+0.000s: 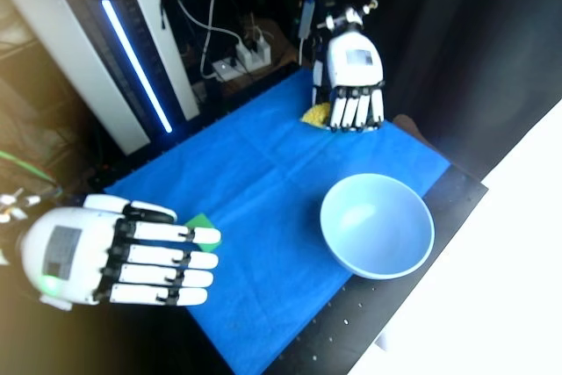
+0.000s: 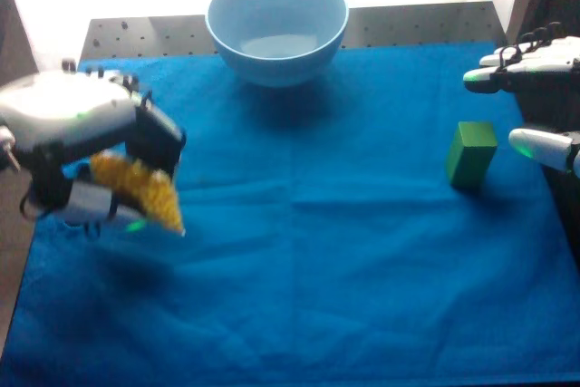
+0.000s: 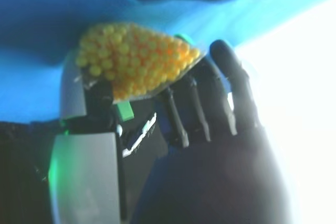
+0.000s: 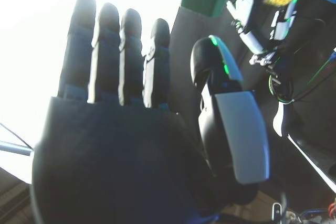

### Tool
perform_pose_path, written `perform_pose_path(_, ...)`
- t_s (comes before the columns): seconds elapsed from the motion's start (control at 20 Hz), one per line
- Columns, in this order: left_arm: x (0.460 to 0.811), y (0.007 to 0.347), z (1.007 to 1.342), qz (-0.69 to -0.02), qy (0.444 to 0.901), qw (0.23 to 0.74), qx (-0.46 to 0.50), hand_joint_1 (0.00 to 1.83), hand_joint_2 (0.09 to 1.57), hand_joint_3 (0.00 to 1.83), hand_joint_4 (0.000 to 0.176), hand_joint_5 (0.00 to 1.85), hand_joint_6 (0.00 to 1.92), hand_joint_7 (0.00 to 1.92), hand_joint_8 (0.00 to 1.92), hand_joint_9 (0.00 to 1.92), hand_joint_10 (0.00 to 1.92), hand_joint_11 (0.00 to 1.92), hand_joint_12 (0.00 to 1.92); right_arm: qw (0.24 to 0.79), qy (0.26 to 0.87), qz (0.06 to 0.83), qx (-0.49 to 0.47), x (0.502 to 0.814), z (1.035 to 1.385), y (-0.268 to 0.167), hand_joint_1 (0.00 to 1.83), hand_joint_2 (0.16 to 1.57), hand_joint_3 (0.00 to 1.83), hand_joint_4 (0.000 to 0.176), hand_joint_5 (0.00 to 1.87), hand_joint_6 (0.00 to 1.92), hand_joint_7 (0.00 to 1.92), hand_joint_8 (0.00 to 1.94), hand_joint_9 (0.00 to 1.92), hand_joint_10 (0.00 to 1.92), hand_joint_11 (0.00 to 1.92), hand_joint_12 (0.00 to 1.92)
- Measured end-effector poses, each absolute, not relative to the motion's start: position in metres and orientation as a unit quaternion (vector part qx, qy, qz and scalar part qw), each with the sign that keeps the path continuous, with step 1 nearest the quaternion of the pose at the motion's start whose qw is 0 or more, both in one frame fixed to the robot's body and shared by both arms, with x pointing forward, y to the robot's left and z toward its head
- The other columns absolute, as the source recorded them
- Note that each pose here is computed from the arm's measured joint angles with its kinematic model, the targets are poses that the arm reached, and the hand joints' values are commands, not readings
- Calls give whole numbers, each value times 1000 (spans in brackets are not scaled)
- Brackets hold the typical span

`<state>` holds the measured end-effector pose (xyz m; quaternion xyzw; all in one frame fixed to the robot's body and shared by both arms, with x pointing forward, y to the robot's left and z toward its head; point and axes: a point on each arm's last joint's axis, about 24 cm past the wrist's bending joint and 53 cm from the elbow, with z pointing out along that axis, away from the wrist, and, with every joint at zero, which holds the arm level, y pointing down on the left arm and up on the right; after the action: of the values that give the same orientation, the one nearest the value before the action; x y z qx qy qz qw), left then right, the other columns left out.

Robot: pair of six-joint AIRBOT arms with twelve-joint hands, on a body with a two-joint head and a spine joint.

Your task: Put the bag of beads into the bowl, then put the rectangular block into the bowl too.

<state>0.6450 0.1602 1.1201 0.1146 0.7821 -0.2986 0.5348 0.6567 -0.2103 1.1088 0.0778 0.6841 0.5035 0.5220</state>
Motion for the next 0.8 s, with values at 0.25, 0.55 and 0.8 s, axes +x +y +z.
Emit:
perform_pose_path(0.25,671,138,1211,-319,702,617,158,1275,1094,0,0,1082,617,1005,1169,810,1149,567,1626,523,683,504,77,658,1109,-211,625,1356,0,47,554,1,473,2,421,4,321,301)
perform_pose_path(0.55,736,122,1252,-307,682,652,128,1394,1034,0,0,1012,868,1280,359,1133,956,876,1256,521,686,501,76,659,1102,-209,600,1353,0,38,535,0,470,1,418,4,312,293)
perform_pose_path(0.8,775,110,1239,-319,696,639,75,1390,1056,0,0,985,1010,1184,504,1062,923,799,972,522,686,501,72,660,1100,-209,657,1352,1,0,547,1,487,1,425,1,296,353)
